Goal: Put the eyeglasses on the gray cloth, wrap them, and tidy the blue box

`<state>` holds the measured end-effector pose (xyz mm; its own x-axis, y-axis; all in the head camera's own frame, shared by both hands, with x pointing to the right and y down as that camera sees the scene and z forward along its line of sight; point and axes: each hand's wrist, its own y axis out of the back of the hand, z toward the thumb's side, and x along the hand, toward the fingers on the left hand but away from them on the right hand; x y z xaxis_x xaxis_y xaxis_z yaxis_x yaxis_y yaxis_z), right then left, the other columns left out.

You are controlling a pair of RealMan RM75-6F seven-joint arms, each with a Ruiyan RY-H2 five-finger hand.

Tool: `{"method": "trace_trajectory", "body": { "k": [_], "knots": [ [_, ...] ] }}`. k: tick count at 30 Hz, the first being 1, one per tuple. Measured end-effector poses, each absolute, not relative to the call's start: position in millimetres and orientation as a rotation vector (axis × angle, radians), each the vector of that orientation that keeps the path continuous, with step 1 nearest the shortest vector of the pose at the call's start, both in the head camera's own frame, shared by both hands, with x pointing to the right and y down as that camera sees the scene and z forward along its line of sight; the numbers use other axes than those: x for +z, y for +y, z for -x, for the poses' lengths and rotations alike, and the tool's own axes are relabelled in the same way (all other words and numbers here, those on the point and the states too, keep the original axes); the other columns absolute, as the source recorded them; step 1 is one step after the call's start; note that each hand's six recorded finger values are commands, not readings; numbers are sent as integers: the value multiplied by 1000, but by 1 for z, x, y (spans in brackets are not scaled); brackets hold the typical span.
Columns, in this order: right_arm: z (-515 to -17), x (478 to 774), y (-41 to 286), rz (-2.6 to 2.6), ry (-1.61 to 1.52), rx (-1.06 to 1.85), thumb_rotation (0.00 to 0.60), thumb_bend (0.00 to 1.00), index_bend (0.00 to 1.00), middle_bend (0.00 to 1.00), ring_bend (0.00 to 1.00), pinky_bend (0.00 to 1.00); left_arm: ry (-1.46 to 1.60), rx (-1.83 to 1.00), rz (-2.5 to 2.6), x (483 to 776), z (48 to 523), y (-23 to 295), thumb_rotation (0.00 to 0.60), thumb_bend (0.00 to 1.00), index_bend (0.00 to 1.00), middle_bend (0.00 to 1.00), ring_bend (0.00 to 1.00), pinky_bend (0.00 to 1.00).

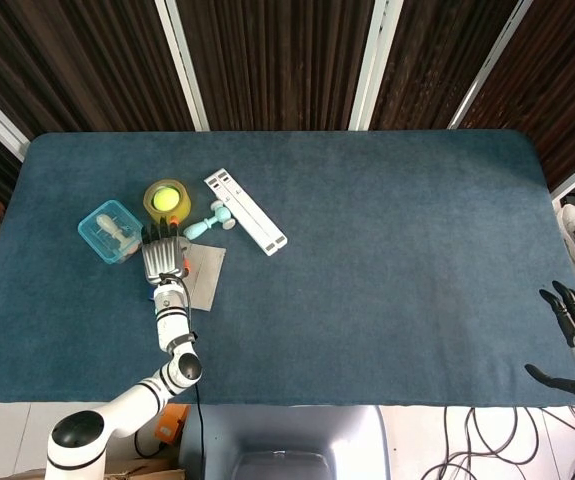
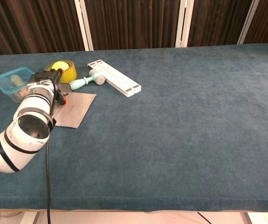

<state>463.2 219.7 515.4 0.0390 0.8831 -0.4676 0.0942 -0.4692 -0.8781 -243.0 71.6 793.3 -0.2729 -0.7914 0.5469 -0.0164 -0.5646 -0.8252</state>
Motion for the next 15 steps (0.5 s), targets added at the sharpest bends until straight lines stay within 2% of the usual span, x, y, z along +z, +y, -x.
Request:
{"method": "trace_trajectory", "body": {
  "k": [8,15],
  "knots": [
    [-463,516,220,1645,-998,1501,600,252,26,0,0,0,1022,-1892,1438,792,250,71,600,357,0,0,0,67],
    [-461,517,221,1653,-990,1499,600,252,26,0,0,0,1081,-1733,1544,773,216,77,600,358,0,0,0,69]
  ]
}}
